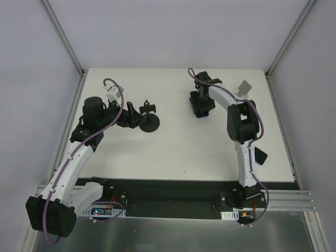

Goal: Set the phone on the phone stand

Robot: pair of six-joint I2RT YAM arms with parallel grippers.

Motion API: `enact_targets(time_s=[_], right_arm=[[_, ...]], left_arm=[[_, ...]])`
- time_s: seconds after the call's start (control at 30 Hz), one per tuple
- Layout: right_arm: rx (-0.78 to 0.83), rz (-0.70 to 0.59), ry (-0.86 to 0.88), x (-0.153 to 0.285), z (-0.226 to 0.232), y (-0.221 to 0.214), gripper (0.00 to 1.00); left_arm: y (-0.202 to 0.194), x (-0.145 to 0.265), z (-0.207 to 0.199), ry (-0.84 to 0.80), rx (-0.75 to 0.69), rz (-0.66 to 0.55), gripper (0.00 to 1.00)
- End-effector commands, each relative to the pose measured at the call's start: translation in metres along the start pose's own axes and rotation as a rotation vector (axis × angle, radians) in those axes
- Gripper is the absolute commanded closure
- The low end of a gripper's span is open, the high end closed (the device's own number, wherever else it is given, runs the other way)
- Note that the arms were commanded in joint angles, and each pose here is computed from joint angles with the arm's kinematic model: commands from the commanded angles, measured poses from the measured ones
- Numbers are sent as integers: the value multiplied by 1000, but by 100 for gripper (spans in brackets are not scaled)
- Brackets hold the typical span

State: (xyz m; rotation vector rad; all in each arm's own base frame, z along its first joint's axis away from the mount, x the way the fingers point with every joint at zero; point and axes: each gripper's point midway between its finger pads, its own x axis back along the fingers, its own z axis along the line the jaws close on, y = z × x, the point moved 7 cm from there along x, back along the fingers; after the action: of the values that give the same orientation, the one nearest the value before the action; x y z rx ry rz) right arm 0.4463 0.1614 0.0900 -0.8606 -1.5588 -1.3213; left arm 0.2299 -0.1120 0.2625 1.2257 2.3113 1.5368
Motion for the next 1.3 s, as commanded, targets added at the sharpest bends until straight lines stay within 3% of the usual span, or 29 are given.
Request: enact_targets(time_s=[0.0,0.1,0.13,0.2,0.23,0.33,0.53,0.77,0.97,1.07,1.1,1.17,1.23,1.27], right_arm=[[-29,83,-1,25,19,-52,72],[-29,101,11,35,30,-91,66],[-24,78,23,46,31,-97,53],[-33,65,38,49,37,-118,43],[-24,54,47,49,39,-121,32],[50,17,46,50,43,-122,18],[173,50,-16,38,40,-108,12],[199,71,73,30,44,-92,10],[205,85,76,29,43,-104,30],[227,71,53,28,41,-112,52],[236,56,58,30,42,-112,68],[242,31,67,31,42,-113,79],[258,-29,75,42,46,-110,97],[263,-56,75,43,47,-112,99]], left_arm=[[7,5,-5,-26,-30,-52,17],[8,6,-6,-28,-33,-57,17],[8,6,-6,-27,-34,-58,17],[9,7,-7,-28,-35,-61,17],[8,7,-6,-27,-34,-59,17],[8,7,-6,-28,-32,-58,18],[9,8,-6,-15,-44,-71,18],[18,14,-18,-58,-13,-79,16],[17,34,-45,-154,112,-76,17],[12,48,-57,-190,168,-83,17],[8,50,-58,-195,194,-67,17],[5,57,-64,-203,244,-64,17],[-2,62,-66,-196,288,-35,17],[-4,64,-68,-197,309,-24,17]])
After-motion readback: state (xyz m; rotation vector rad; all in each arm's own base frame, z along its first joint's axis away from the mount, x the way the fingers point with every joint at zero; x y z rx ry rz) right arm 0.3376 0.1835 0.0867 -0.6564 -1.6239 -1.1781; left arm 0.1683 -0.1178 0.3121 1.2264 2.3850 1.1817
